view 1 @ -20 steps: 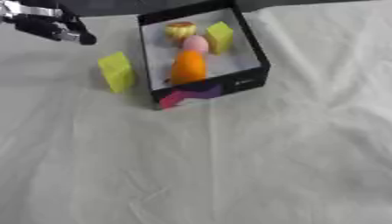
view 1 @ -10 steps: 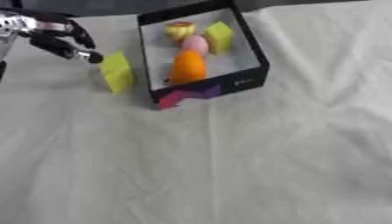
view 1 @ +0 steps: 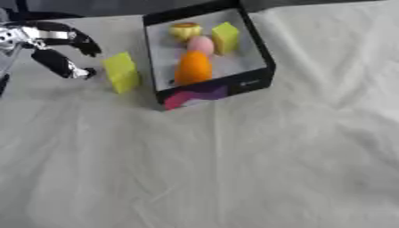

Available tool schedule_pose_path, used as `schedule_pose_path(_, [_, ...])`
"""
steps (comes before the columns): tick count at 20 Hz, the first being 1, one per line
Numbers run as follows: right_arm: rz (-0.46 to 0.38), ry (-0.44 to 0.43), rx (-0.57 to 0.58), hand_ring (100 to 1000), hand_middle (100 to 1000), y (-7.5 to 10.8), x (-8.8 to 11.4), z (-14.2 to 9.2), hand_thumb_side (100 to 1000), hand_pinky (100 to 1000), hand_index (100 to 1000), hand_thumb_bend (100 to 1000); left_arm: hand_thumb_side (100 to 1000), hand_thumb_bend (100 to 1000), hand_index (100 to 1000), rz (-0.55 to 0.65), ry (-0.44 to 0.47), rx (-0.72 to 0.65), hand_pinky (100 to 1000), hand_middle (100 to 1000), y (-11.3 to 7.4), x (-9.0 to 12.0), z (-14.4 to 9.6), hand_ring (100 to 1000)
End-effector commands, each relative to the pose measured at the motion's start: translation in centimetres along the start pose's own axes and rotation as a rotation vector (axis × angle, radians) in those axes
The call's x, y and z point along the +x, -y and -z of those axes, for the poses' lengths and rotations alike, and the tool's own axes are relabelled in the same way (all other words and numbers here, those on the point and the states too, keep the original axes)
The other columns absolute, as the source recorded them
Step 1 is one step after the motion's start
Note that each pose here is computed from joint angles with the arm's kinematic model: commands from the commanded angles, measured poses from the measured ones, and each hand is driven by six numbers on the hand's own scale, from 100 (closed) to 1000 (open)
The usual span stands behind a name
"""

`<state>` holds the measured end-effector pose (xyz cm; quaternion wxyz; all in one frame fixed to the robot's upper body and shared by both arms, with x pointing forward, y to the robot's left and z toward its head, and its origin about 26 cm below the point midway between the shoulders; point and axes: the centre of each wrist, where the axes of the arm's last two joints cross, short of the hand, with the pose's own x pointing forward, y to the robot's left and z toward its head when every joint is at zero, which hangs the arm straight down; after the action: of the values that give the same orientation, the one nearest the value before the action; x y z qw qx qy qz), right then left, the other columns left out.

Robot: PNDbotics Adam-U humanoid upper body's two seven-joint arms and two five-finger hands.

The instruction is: Pick up objects on the table and place them in the box.

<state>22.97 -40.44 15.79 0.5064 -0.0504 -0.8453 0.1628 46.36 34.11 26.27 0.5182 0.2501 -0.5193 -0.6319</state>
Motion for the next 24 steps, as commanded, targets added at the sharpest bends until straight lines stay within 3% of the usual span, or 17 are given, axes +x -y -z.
schedule_pose_path(1, [-0.033,0.005,0.004,596,611,0.3,0.8,0.1,574,899,849,100,449,190,879,-0.028,-0.007,0.038,965,763,-1.6,0.1,-1.6,847])
schedule_pose_path(7, [-0.039,-0.011,-0.006,594,609,0.4,0.8,0.0,576,899,848,100,528,228,885,-0.027,0.018,0.018,967,768,-1.9,1.3,-1.6,852])
schedule_pose_path(18, [-0.04,-0.035,-0.011,591,607,0.4,0.8,0.0,589,900,846,100,493,392,879,0.034,-0.061,0.023,975,791,-0.3,2.3,1.0,879])
schedule_pose_path(19, [-0.041,-0.038,-0.012,591,607,0.4,0.8,0.0,590,900,846,100,507,400,880,0.043,-0.059,0.016,980,794,-0.1,2.4,1.3,882])
schedule_pose_path(21, [-0.042,-0.043,-0.013,590,606,0.4,0.8,0.0,593,900,846,100,640,429,885,0.058,-0.047,-0.001,993,802,0.2,2.6,1.7,892])
schedule_pose_path(24, [-0.042,-0.049,-0.013,588,604,0.4,0.8,0.0,596,900,844,100,713,486,891,0.076,-0.04,-0.016,1000,810,0.4,2.6,1.9,902])
